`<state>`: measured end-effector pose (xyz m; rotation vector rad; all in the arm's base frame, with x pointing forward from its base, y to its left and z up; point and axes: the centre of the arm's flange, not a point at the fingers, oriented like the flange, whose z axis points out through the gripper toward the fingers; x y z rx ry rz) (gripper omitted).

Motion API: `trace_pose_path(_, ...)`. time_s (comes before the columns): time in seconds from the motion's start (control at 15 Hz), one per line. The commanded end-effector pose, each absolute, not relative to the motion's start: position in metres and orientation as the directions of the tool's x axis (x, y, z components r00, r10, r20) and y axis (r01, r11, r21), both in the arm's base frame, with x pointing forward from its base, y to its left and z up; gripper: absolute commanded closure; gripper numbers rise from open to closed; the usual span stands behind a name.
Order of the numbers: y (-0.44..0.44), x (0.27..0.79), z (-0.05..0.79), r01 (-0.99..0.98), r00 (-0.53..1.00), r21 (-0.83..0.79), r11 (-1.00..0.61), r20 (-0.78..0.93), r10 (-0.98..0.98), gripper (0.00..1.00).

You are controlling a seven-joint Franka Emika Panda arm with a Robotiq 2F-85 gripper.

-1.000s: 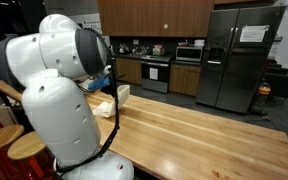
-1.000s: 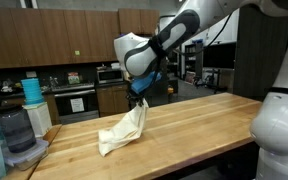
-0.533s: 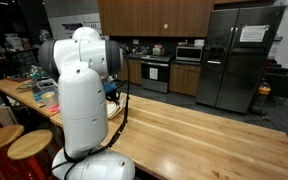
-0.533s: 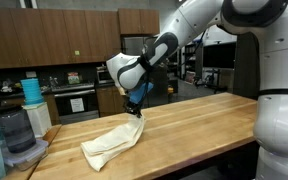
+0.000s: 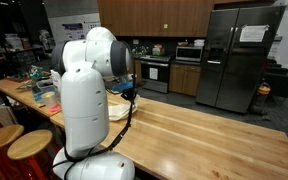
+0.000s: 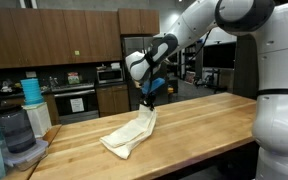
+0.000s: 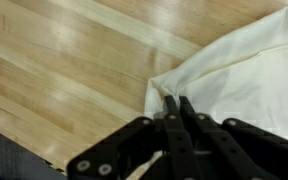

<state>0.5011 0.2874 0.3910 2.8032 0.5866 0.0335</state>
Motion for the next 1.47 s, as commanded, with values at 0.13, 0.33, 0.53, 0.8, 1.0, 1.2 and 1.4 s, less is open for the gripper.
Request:
trace_pose_path(0.13, 0.177, 0.527, 0.4, 0.181, 0.983, 0.178, -0.967, -0.045, 0.175, 0.98)
trace_pose_path(0.33, 0.123, 0.534, 0.417, 0.056, 0.998, 0.135, -0.989, -0.024, 0.053, 0.98)
trace_pose_path(0.53, 0.095, 0.529, 0.447, -0.022, 0.999, 0.118, -0.993, 0.031, -0.019, 0.98)
trace_pose_path(0.8, 0.141, 0.506, 0.492, 0.042, 0.986, 0.167, -0.985, 0.151, 0.068, 0.98)
trace_pose_path(1.0, 0.228, 0.48, 0.502, 0.224, 0.95, 0.252, -0.942, 0.162, 0.269, 0.98)
trace_pose_path(1.2, 0.317, 0.432, 0.485, 0.42, 0.881, 0.248, -0.873, 0.118, 0.457, 0.98)
trace_pose_path(1.4, 0.379, 0.409, 0.435, 0.579, 0.803, 0.195, -0.791, 0.028, 0.595, 0.98)
